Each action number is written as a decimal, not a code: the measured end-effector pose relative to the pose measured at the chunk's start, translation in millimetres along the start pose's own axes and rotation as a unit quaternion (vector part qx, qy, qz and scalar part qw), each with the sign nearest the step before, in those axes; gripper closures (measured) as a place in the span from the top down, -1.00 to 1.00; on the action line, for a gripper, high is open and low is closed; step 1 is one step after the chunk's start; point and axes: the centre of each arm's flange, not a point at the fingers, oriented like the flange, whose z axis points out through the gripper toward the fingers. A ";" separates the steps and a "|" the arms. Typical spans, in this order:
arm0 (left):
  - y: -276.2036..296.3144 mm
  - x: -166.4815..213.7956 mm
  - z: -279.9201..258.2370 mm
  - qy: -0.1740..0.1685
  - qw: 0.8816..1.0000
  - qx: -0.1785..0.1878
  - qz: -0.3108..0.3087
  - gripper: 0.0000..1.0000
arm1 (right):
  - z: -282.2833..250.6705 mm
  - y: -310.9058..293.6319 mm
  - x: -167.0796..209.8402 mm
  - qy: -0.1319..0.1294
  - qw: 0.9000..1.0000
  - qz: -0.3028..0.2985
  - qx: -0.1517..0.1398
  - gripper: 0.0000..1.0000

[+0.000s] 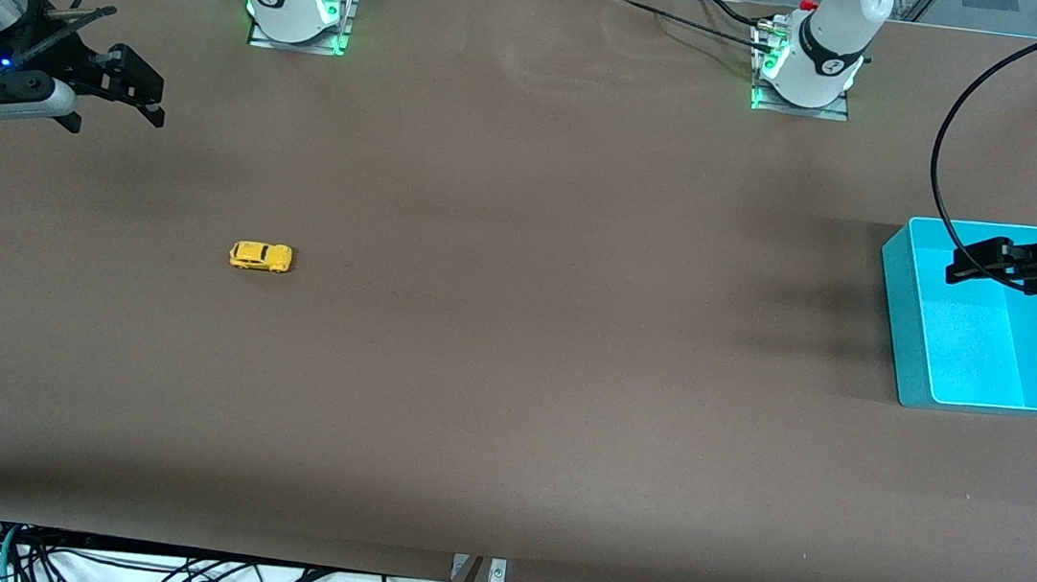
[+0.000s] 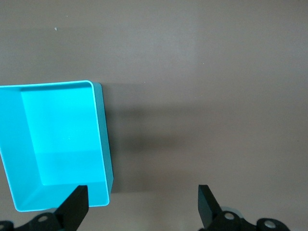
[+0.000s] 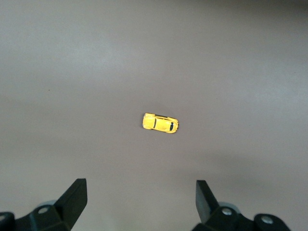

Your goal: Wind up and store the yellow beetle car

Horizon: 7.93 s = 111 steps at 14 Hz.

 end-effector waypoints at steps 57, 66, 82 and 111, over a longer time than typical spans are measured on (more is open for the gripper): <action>-0.2 2.7 4.6 -0.004 1.000 0.000 0.000 1.00 | 245.8 15.7 -15.1 -0.008 0.979 -0.205 0.006 1.00; 1.9 3.1 5.0 -0.004 1.000 0.000 0.002 1.00 | 353.2 18.8 -18.5 0.011 0.846 -0.533 0.016 1.00; 3.4 3.2 5.1 -0.004 1.000 0.000 0.003 1.00 | 414.7 17.7 -16.9 0.021 0.780 -0.626 0.014 -0.11; 10.2 6.1 23.7 -0.040 0.992 -0.006 0.121 1.00 | 421.4 -92.3 11.5 0.037 0.744 -0.666 0.034 -0.11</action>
